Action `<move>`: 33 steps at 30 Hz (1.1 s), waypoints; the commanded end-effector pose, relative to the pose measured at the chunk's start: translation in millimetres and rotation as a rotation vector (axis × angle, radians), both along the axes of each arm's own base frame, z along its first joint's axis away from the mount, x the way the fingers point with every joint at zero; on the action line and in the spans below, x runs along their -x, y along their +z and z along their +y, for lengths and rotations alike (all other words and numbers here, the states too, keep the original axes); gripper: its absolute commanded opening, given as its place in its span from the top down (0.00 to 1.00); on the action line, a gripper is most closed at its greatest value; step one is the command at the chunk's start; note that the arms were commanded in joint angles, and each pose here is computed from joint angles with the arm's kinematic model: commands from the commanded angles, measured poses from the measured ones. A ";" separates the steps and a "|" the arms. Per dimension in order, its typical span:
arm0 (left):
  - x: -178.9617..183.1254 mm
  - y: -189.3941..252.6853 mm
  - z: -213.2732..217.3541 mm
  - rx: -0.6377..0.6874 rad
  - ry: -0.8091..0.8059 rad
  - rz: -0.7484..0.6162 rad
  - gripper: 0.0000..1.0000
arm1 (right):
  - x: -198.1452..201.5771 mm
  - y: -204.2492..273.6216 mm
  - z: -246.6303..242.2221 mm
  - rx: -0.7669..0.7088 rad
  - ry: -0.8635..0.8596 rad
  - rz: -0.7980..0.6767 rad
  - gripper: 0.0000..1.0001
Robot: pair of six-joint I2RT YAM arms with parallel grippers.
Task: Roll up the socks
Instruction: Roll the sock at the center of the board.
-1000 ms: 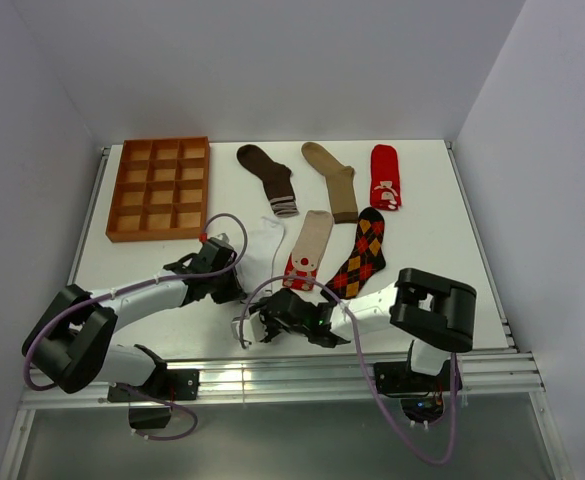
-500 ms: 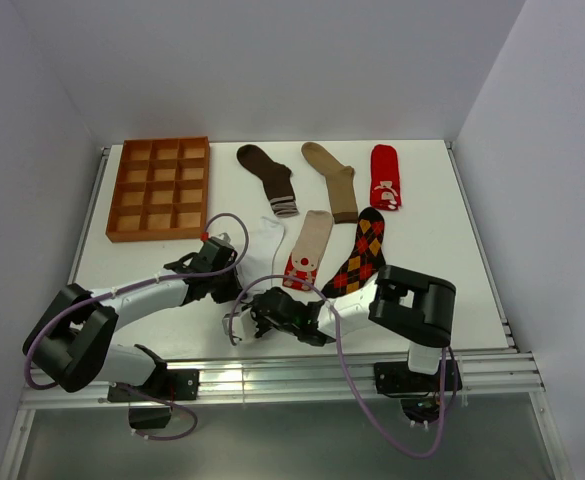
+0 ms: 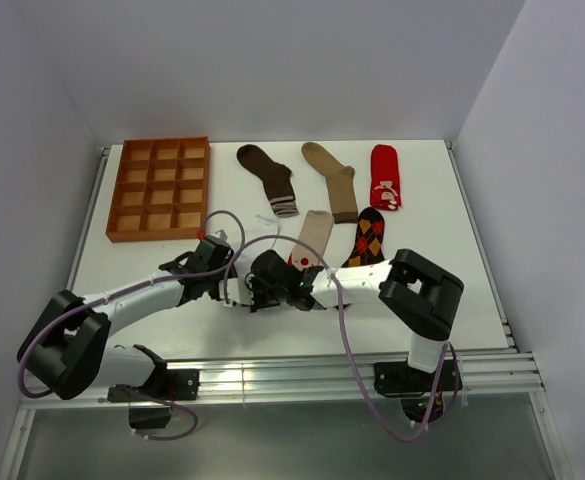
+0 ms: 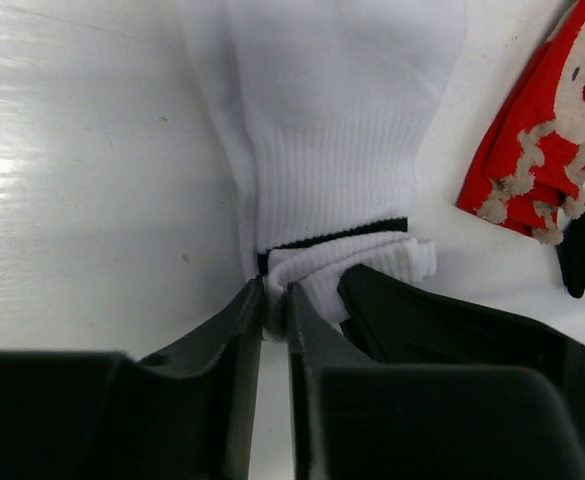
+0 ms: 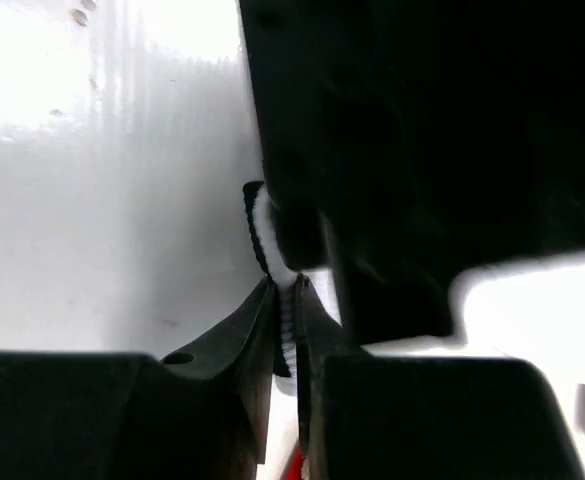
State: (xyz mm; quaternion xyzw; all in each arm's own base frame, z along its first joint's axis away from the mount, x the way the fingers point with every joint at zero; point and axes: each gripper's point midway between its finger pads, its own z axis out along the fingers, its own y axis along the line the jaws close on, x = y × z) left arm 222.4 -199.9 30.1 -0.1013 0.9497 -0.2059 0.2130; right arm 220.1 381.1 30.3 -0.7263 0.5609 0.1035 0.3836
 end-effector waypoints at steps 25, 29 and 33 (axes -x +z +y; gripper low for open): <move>-10.8 44.1 24.1 0.137 0.117 -0.358 0.37 | 7.6 6.8 -20.3 0.124 -0.089 1.206 0.95; -23.3 56.4 19.8 0.134 0.081 -0.464 0.36 | 2.5 6.0 -21.2 0.128 -0.107 1.353 0.94; -31.1 55.2 9.6 0.122 0.028 -0.522 0.36 | -6.6 0.8 -20.0 0.118 -0.148 1.437 0.94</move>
